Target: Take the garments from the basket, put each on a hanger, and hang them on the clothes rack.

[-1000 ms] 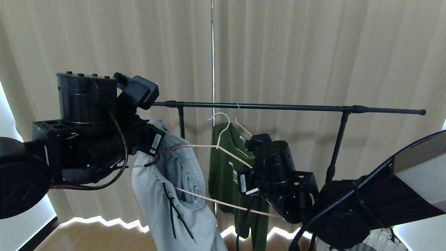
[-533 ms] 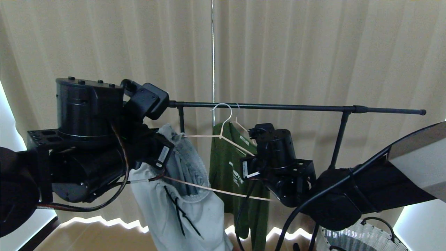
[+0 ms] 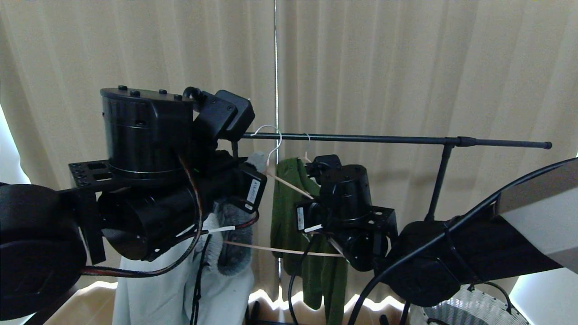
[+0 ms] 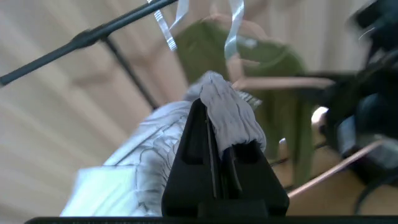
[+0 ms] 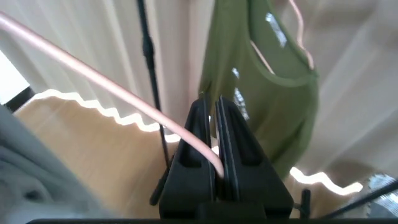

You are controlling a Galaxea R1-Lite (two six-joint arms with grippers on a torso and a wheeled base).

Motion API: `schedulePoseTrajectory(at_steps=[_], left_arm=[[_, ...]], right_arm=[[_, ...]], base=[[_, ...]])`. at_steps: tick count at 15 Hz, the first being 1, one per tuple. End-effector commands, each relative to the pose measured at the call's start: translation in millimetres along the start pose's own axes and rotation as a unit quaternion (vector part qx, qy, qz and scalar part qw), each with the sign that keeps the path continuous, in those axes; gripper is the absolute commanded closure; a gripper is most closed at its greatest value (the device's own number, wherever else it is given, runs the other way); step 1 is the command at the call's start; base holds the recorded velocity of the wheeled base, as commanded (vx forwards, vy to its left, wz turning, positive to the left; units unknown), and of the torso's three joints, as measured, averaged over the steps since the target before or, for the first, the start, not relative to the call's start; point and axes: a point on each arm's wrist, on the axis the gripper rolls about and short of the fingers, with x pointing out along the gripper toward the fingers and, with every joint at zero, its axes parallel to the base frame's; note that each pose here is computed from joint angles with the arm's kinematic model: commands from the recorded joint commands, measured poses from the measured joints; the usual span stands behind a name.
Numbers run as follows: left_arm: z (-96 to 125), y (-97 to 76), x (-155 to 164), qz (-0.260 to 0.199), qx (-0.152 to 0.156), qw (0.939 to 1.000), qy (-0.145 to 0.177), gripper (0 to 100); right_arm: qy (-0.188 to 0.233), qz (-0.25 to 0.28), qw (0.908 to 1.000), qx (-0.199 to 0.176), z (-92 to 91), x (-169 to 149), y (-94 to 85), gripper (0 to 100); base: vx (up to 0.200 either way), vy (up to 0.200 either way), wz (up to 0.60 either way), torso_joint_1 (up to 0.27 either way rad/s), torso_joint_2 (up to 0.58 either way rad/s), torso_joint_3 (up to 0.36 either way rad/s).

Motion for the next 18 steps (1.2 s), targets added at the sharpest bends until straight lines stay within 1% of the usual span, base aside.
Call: schedulePoseTrajectory(at_steps=[1, 4, 5, 7, 9, 10, 12, 15, 18], left_arm=[[0.0, -1.8, 1.2, -0.019, -0.002, 0.9998, -0.006, 100], [2.6, -1.2, -3.8, -0.043, -0.003, 0.9989, -0.016, 100], [2.7, -0.3, -5.4, -0.045, -0.003, 0.9989, -0.017, 100], [-8.7, 1.5, -11.5, -0.046, 0.003, 0.9989, -0.003, 100], [-27.2, 1.8, -24.0, -0.053, 0.02, 0.9982, 0.019, 100], [-37.1, 1.2, -27.5, -0.056, 0.033, 0.9973, 0.033, 100], [-45.9, 0.2, -28.1, -0.058, 0.039, 0.9964, 0.047, 100], [-50.8, -0.8, -27.9, -0.059, 0.041, 0.9958, 0.056, 100], [-52.2, -1.0, -28.0, -0.06, 0.042, 0.9956, 0.058, 100]], right_arm=[[-0.001, 0.006, 1.0, -0.008, -2.1, -0.7, 2.5, 100], [-0.001, 0.006, 0.9999, -0.012, -4.1, 2.3, 3.6, 100], [0.0, 0.005, 0.9999, -0.012, -4.5, 2.9, 3.1, 100], [-0.001, 0.007, 0.9999, -0.009, -3.7, 2.2, 2.9, 100], [-0.018, 0.01, 0.9998, -0.002, 1.4, 0.7, 2.2, 100], [-0.033, 0.014, 0.9994, 0.006, 5.1, -0.3, 2.7, 100], [-0.044, 0.016, 0.9988, 0.011, 8.9, -1.3, 2.6, 100], [-0.055, 0.02, 0.9981, 0.017, 17.1, -8.0, 2.1, 100], [-0.063, 0.022, 0.9976, 0.018, 23.2, -13.5, 0.8, 100]], base=[[0.0, 0.0, 0.0, 0.0, 0.0, 0.0], [0.0, 0.0, 0.0, 0.0, 0.0, 0.0], [0.0, 0.0, 0.0, 0.0, 0.0, 0.0], [0.0, 0.0, 0.0, 0.0, 0.0, 0.0], [0.0, 0.0, 0.0, 0.0, 0.0, 0.0], [0.0, 0.0, 0.0, 0.0, 0.0, 0.0], [0.0, 0.0, 0.0, 0.0, 0.0, 0.0], [0.0, 0.0, 0.0, 0.0, 0.0, 0.0], [0.0, 0.0, 0.0, 0.0, 0.0, 0.0]])
